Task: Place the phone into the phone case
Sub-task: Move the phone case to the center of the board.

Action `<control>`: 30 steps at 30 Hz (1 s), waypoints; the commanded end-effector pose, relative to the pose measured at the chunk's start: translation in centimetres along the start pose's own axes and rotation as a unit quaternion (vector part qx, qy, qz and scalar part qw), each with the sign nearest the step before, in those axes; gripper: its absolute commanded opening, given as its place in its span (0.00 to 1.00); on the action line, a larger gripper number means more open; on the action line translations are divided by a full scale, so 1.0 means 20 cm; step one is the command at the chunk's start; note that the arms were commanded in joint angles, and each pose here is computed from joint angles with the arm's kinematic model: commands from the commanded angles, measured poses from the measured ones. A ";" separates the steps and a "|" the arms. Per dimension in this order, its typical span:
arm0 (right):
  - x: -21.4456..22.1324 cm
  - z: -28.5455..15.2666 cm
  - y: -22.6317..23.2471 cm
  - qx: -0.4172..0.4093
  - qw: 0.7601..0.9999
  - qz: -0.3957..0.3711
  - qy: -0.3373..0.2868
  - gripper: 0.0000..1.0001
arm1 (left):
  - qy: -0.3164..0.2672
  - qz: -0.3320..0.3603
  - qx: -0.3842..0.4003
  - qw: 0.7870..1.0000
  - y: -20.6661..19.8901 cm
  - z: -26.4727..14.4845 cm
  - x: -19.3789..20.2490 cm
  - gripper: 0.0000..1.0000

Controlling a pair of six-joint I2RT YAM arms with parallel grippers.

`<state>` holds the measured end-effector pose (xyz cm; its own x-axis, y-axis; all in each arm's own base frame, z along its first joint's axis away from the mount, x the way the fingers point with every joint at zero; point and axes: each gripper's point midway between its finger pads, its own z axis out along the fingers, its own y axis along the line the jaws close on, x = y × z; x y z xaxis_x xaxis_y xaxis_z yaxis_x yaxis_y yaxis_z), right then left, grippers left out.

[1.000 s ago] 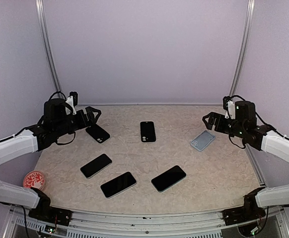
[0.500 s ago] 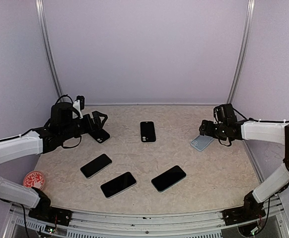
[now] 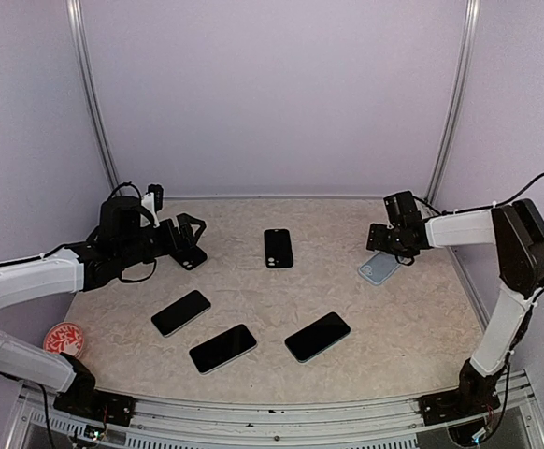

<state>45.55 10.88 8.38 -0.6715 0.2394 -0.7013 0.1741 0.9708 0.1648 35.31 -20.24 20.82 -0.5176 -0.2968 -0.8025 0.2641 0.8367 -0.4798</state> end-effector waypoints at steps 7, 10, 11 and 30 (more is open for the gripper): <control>0.00 0.14 0.01 0.017 1.000 0.009 0.013 0.78 | -0.008 0.003 0.007 1.000 -0.02 -0.02 -0.01 0.99; 0.00 0.17 0.02 0.021 1.000 0.008 0.019 0.73 | -0.009 0.003 0.007 1.000 -0.02 -0.02 -0.01 0.99; 0.01 0.18 0.01 0.025 0.999 0.009 0.020 0.71 | -0.009 0.004 0.009 1.000 -0.02 -0.02 -0.01 0.99; 0.11 0.28 0.00 0.049 0.998 -0.001 0.046 0.57 | -0.009 0.001 0.011 1.000 -0.02 -0.01 -0.01 0.99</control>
<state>47.76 10.96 3.09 -0.7343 0.2361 -0.6364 0.2300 0.9686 0.0940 35.28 -20.24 20.92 -0.5160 -0.2974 -0.8033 0.2660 0.8358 -0.4802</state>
